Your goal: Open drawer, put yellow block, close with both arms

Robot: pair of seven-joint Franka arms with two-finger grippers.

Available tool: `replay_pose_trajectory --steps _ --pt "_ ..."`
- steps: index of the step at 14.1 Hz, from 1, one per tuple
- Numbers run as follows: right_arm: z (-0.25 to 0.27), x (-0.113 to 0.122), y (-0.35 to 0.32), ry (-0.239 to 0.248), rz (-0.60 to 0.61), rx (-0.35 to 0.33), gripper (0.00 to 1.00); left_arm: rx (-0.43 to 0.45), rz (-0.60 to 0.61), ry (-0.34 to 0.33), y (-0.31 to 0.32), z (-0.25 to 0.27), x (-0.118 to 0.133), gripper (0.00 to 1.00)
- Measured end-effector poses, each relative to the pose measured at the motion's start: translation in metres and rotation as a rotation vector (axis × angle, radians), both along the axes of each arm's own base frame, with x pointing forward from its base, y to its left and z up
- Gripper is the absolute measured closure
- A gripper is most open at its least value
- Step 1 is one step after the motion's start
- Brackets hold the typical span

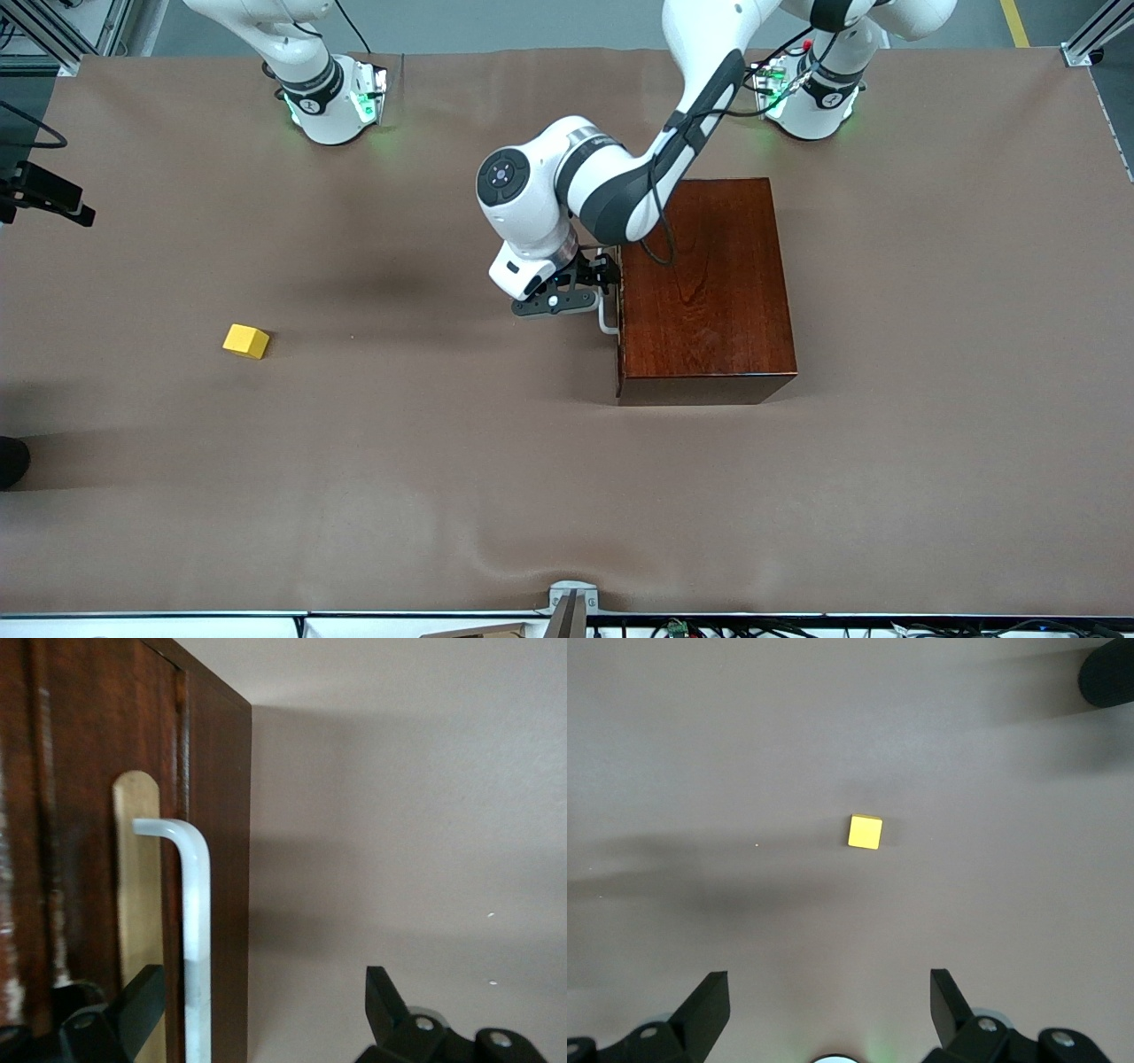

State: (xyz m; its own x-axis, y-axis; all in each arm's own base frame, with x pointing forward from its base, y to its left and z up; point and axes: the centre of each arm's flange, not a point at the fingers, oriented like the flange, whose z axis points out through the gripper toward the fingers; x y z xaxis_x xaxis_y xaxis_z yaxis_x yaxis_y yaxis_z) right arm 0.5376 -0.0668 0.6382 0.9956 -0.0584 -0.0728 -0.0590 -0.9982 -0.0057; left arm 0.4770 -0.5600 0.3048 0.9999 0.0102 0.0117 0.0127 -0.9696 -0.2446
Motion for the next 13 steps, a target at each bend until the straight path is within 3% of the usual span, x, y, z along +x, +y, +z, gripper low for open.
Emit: replay_pose_trajectory --steps 8,13 --pt "-0.032 0.029 -0.004 -0.028 -0.003 -0.005 0.0 0.014 -0.047 0.015 -0.004 -0.012 -0.005 0.0" --pt "-0.036 0.033 -0.004 -0.031 -0.002 -0.006 0.0 -0.032 -0.043 -0.021 -0.012 -0.008 -0.004 0.0"
